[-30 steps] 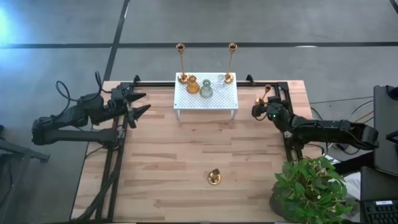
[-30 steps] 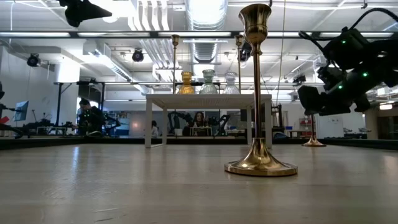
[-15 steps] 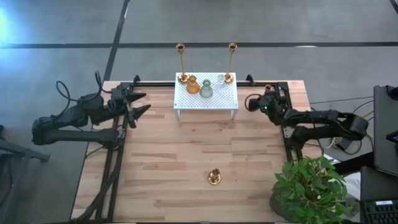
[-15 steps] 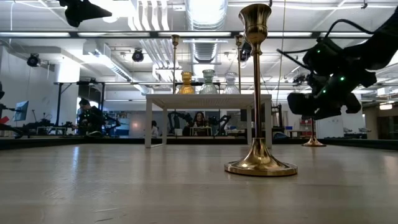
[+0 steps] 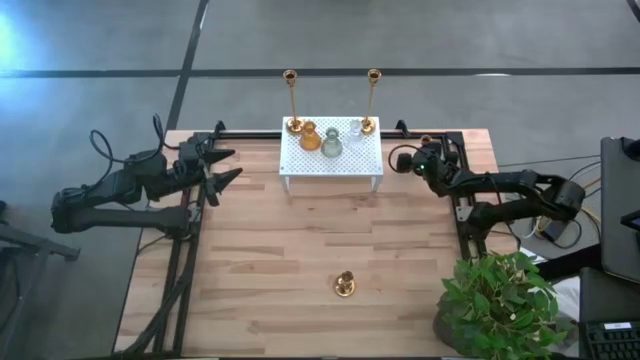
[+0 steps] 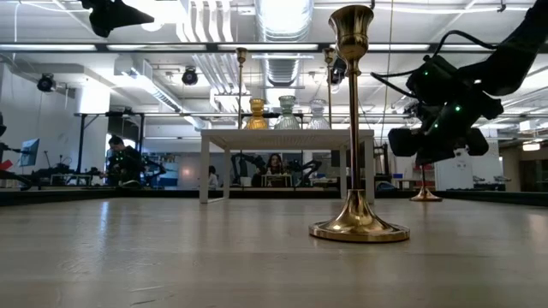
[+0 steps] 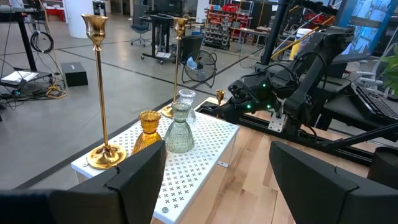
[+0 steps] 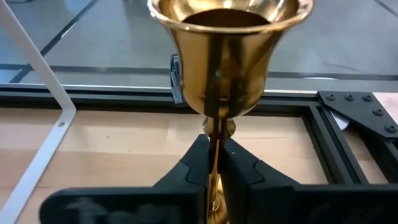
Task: Pick & Place candle stick holders
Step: Put the golden candle holder on the shelf
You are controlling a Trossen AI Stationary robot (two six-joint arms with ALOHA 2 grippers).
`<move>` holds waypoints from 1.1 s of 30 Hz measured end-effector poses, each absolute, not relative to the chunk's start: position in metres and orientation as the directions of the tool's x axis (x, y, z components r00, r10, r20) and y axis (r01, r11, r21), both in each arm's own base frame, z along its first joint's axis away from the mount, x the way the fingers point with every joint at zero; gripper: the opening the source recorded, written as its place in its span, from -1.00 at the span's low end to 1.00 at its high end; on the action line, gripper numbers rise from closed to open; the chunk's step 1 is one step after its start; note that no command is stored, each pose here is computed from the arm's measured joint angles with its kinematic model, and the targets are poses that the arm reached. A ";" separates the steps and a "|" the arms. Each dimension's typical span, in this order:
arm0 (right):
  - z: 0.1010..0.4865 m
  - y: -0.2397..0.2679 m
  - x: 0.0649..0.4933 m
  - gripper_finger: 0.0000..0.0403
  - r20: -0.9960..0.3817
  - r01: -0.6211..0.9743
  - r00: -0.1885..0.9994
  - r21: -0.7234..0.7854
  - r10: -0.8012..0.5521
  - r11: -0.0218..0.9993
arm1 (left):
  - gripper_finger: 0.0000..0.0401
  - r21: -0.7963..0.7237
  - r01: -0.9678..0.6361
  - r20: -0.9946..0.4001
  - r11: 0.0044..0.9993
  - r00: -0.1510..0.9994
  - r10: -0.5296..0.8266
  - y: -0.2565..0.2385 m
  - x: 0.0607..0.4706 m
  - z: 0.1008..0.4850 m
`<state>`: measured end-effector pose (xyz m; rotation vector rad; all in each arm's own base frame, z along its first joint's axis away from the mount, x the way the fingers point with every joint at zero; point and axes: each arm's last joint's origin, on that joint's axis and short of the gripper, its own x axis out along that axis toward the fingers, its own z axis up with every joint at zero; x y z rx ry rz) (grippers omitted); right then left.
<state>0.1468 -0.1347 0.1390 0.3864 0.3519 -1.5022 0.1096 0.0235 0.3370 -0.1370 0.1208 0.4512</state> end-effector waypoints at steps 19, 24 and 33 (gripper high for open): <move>0.145 -0.131 0.143 -0.95 -0.438 0.997 0.053 0.074 -0.897 0.022 | 0.46 -0.105 -0.442 -0.146 0.891 0.893 0.425 0.023 0.110 0.337; 0.157 -0.127 0.137 -0.95 -0.412 0.995 0.067 0.091 -0.909 0.032 | 0.46 -0.105 -0.441 -0.147 0.891 0.893 0.425 0.023 0.110 0.337; 0.197 -0.117 0.123 -0.95 -0.311 0.990 0.114 0.120 -0.944 0.080 | 0.46 -0.105 -0.442 -0.146 0.891 0.893 0.425 0.023 0.110 0.337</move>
